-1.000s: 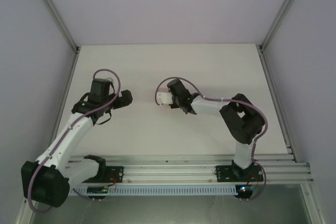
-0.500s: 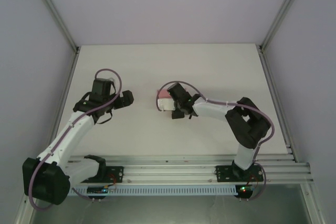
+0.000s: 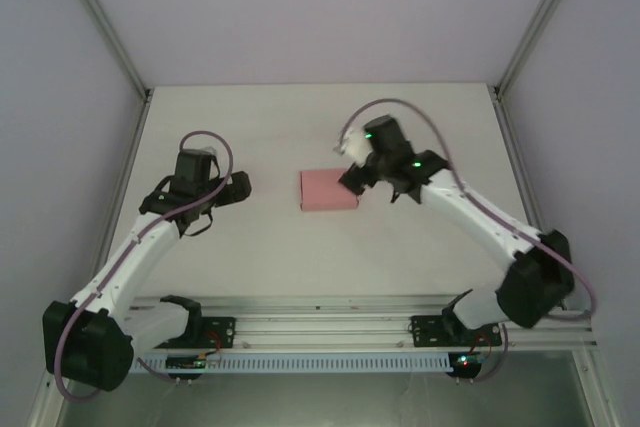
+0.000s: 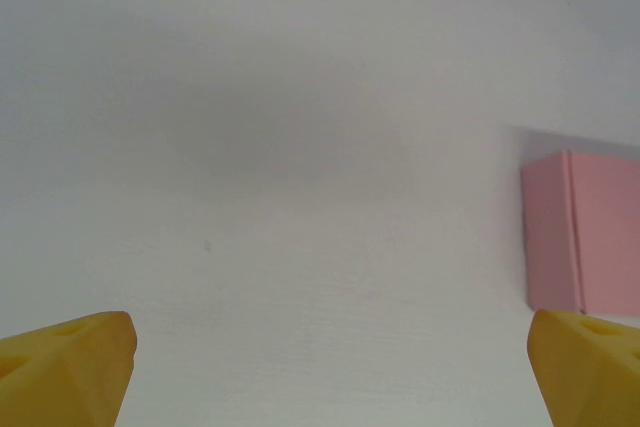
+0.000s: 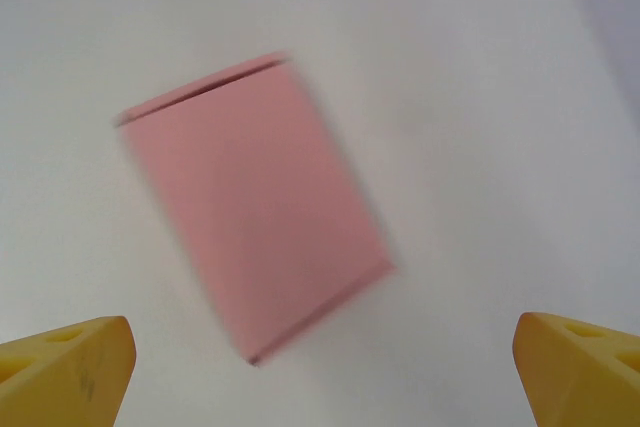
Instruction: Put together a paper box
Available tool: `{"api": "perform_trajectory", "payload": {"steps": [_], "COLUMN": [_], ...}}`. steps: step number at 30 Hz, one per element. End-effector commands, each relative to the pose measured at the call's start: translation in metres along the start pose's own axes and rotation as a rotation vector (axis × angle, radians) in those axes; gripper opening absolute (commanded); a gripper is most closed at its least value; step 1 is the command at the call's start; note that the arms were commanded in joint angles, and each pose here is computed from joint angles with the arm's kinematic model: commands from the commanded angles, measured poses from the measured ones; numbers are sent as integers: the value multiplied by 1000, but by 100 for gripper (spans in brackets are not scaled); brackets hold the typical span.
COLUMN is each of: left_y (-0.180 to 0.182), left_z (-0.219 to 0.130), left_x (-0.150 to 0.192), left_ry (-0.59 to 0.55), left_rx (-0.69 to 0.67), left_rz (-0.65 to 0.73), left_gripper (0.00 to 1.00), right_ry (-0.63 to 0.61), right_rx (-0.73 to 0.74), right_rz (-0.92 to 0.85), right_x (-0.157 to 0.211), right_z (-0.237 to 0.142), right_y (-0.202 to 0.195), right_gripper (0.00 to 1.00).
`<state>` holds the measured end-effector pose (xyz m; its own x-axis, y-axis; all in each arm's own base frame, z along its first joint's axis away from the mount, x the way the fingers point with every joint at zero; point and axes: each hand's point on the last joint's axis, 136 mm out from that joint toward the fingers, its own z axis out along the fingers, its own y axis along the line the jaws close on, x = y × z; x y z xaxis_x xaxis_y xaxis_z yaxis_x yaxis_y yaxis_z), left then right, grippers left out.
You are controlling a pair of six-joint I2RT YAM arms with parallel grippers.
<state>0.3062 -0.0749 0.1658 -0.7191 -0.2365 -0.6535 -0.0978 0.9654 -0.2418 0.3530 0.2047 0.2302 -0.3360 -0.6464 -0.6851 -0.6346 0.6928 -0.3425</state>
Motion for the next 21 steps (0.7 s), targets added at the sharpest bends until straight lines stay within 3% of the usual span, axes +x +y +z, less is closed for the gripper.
{"api": "perform_trajectory", "payload": {"steps": [1,6,9,12,16,21], "left_y": [32,70,78,86,92,87], "left_z": [-1,12,17,19,28,43], "left_x": [-26,-32,-30,-23,-19,-31], "left_ry": [-200,-427,-527,-628,-666,-641], "left_rx": [-164,-335,-328,-284,-242,-205], "left_rz": [67,158,179,156,132,192], "left_gripper": [100,100,100,100,100,100], "right_ry": [12,-40,-80,-168,-275,-262], "right_rx": [332,615,637,612,635,609], "right_rz": [555,751,799,781,660,616], "right_x": [58,149,183,202,207,221], "right_z": [-30,-44,-35,-15,2,41], "right_y": [-74,-112,-118,-115,-113,-110], "right_gripper": [99,99,99,99,99,99]}}
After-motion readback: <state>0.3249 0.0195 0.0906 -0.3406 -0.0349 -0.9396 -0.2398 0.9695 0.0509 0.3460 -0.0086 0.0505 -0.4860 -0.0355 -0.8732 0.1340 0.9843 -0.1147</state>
